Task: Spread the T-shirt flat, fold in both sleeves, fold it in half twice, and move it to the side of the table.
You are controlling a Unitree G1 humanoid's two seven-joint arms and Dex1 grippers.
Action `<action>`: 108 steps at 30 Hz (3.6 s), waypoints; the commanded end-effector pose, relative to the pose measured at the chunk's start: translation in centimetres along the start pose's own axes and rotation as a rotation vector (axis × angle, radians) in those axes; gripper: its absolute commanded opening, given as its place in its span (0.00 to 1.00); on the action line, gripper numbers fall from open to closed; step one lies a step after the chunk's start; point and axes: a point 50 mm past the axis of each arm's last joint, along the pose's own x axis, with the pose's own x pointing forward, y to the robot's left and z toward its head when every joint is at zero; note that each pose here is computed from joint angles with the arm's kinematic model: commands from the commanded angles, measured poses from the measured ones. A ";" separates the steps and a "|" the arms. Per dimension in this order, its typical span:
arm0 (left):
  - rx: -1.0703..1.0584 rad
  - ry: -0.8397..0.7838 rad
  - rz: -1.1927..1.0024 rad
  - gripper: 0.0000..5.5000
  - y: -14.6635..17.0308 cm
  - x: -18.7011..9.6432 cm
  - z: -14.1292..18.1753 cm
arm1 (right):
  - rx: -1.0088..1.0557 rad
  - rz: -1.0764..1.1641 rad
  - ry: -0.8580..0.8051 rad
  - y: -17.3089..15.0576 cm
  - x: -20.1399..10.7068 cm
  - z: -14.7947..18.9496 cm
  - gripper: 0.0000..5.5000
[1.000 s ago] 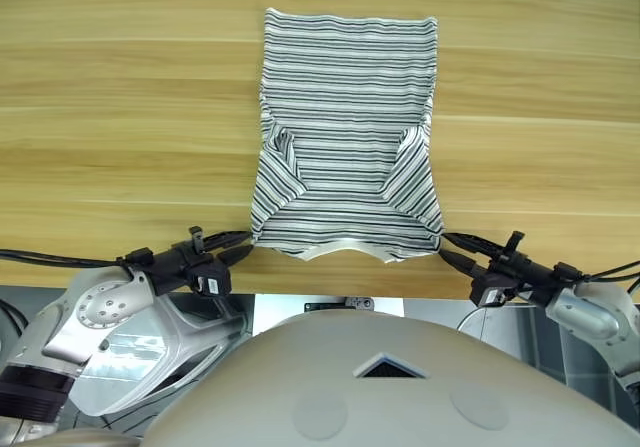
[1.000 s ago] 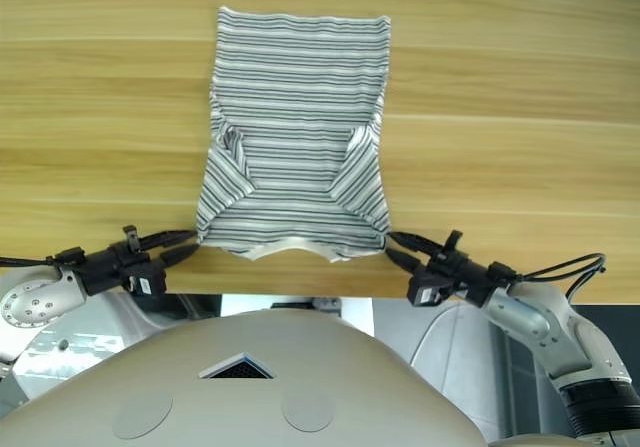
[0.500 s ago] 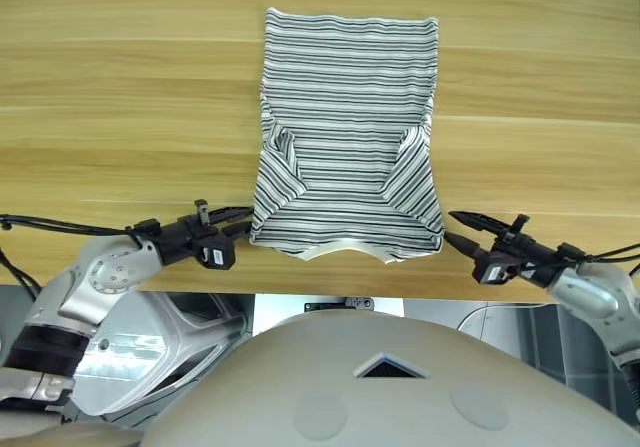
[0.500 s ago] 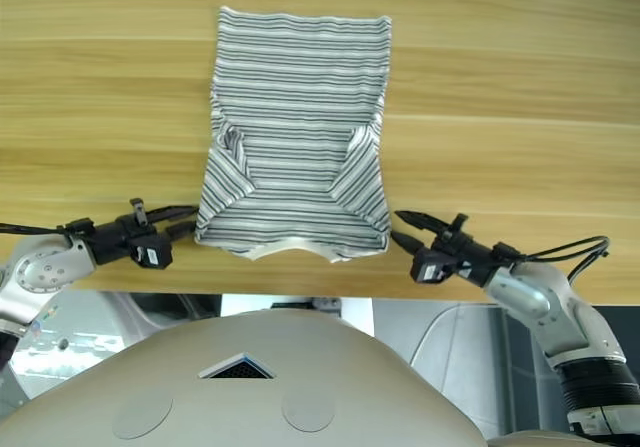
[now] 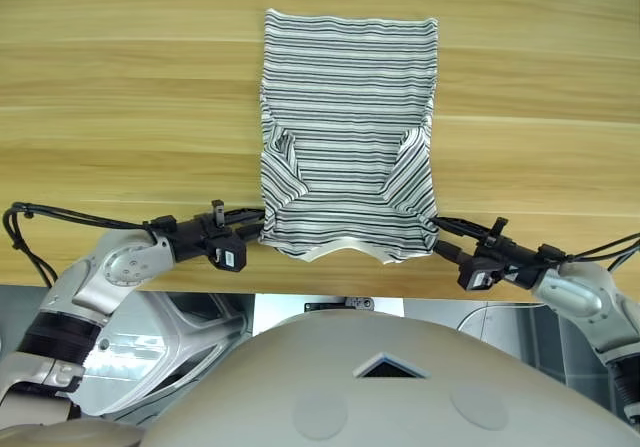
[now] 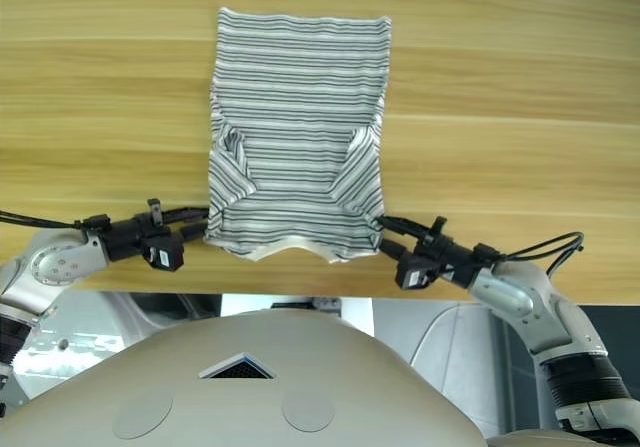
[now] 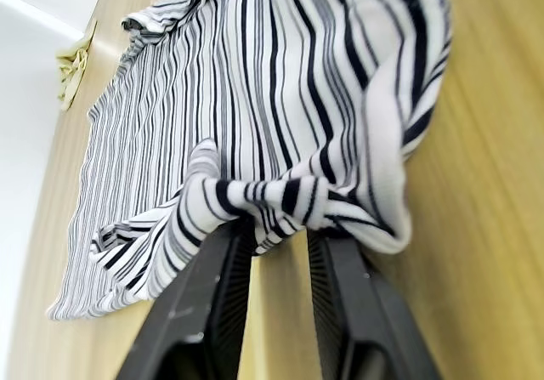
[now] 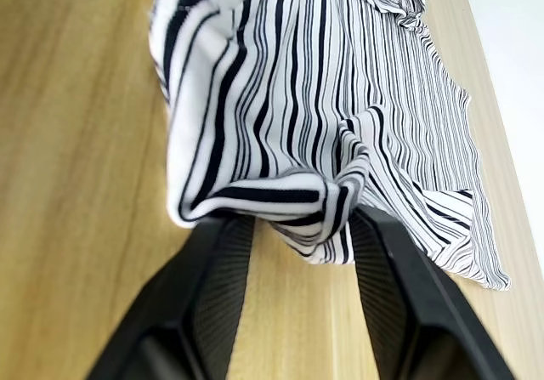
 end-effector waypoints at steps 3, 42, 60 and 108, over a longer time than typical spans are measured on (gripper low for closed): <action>-0.167 0.108 0.080 0.25 -1.3 -1.0 -1.0 | 0.004 0.036 0.026 0.5 -0.2 -0.4 0.37; -0.322 -0.003 0.052 0.59 -2.0 1.0 -1.8 | -0.027 -0.008 0.027 -0.1 1.1 -1.0 0.37; -0.176 0.269 0.226 0.59 -0.2 -6.0 -2.6 | -0.019 -0.022 0.049 0.1 0.6 -1.2 0.37; -0.139 -0.049 -0.203 0.24 -2.8 -1.0 0.5 | -0.056 0.092 -0.070 -0.2 1.6 0.2 0.00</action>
